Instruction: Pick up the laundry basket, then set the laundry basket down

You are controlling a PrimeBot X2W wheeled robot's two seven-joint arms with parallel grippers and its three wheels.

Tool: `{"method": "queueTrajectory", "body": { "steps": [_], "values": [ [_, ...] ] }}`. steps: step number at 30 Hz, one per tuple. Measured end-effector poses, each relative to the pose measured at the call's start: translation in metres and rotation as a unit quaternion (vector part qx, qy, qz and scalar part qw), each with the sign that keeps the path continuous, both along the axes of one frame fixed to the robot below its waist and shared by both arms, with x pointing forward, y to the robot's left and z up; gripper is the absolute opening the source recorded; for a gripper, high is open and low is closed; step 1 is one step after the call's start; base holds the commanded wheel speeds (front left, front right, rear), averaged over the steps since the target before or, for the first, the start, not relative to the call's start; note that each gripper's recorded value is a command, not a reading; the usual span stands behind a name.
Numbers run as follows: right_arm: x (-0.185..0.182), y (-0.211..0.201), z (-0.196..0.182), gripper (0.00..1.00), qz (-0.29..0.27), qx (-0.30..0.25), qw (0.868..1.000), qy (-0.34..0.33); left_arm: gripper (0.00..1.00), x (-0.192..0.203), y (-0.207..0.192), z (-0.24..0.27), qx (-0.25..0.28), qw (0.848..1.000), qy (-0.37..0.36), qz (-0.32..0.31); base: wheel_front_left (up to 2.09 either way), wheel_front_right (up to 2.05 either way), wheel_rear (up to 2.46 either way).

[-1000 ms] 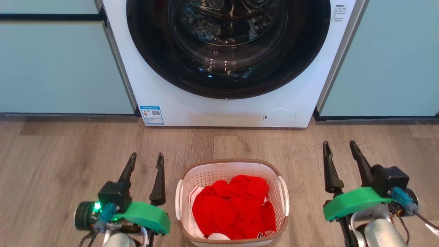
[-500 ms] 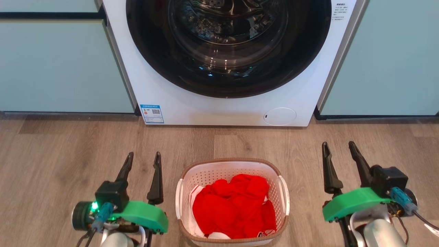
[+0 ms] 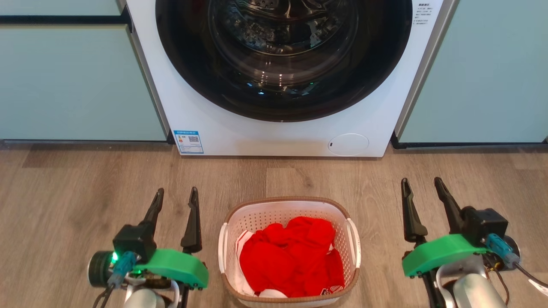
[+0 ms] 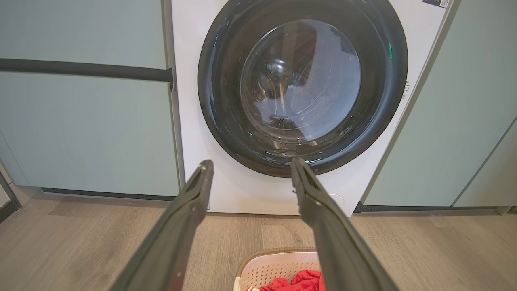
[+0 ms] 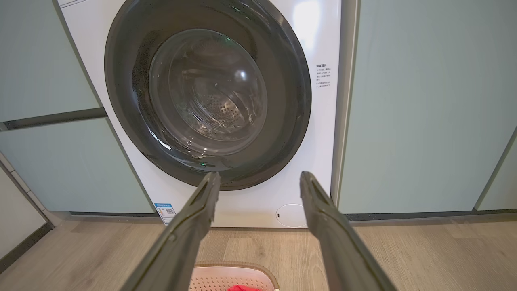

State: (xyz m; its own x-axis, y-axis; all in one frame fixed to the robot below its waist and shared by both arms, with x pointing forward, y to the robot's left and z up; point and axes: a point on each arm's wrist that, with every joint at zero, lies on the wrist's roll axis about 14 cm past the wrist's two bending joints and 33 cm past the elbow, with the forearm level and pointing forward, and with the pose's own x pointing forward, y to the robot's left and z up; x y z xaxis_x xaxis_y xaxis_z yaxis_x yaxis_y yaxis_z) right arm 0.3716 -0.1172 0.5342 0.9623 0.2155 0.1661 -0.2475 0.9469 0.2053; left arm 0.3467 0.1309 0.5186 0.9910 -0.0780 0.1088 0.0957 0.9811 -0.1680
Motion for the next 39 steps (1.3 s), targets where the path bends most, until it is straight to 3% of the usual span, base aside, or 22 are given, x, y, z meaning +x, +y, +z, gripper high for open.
{"method": "queueTrajectory", "body": {
  "steps": [38, 39],
  "values": [
    [-0.0006, -0.0006, -0.0041, 1.00, -0.001, -0.001, 1.000, 0.006, 1.00, 0.0001, -0.0002, -0.0050, -0.015, 1.000, 0.010, -0.002, 0.00, 0.00, 0.00],
    [-0.0004, -0.0003, -0.0047, 0.00, 0.000, -0.001, 1.000, 0.007, 0.00, 0.0002, -0.0001, -0.0054, -0.016, 1.000, 0.010, -0.002, 0.00, 0.00, 0.00]
  ]
}}
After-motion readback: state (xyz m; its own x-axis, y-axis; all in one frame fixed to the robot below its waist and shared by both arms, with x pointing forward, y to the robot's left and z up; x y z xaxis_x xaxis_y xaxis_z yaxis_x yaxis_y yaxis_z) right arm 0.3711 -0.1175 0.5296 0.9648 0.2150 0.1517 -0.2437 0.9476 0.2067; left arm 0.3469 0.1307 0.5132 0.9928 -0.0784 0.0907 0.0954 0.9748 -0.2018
